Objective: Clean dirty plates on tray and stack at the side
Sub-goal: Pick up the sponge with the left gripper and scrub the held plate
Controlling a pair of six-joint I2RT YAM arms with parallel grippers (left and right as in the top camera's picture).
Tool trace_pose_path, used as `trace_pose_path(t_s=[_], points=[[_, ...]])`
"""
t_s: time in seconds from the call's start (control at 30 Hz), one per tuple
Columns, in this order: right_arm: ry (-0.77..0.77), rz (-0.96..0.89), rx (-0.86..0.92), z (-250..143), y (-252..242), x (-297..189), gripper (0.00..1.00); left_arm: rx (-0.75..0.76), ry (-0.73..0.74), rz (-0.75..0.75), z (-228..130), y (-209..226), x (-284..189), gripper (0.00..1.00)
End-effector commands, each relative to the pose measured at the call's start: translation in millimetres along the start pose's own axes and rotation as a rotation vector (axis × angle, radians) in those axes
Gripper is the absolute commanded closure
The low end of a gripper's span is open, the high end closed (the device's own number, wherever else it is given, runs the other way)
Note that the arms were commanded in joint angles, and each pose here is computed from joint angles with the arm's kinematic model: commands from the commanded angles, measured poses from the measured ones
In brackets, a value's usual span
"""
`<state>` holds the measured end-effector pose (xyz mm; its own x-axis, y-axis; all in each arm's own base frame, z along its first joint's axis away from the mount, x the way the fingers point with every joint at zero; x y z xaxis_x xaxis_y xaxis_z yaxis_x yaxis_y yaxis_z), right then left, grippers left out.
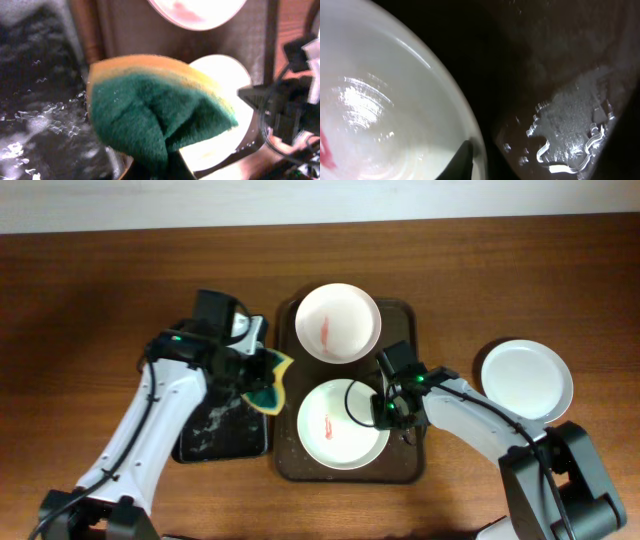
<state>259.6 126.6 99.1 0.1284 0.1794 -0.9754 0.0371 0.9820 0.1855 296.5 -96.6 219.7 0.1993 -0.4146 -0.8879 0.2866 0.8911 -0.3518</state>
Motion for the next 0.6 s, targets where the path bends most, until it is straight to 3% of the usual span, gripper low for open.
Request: trace_pose_path(t_s=[0.0, 0.13, 0.33, 0.47, 0.57], points=[[0.003, -0.056, 0.075, -1, -5, 14, 0.96, -0.069, 0.026, -0.015, -3, -34, 37, 1.00], [-0.003, -0.061, 0.088, 0, -5, 14, 0.96, -0.096, 0.131, -0.038, -16, -69, 111, 1.00], [0.001, -0.063, 0.089, -1, -5, 14, 0.96, -0.225, 0.323, 0.020, -50, -77, 202, 1.00], [0.008, -0.069, 0.108, -2, -6, 14, 0.96, -0.235, 0.321, 0.223, -56, -52, 204, 1.00], [0.001, -0.098, 0.174, -2, -10, 14, 0.96, -0.245, 0.245, 0.544, -46, -13, 175, 1.00]])
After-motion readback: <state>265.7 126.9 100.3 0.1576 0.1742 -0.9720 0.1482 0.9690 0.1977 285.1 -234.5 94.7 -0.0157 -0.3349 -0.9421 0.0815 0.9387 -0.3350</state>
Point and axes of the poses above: each gripper's point midway between its finger pads, its own x axis out along the fingers, its own y axis along the line the jaws close on, z = x × y, the point moved 10 cm from there along -x, back along the fingers, and after that the axes turned 8 degrees about x, right-handed, at the moved point
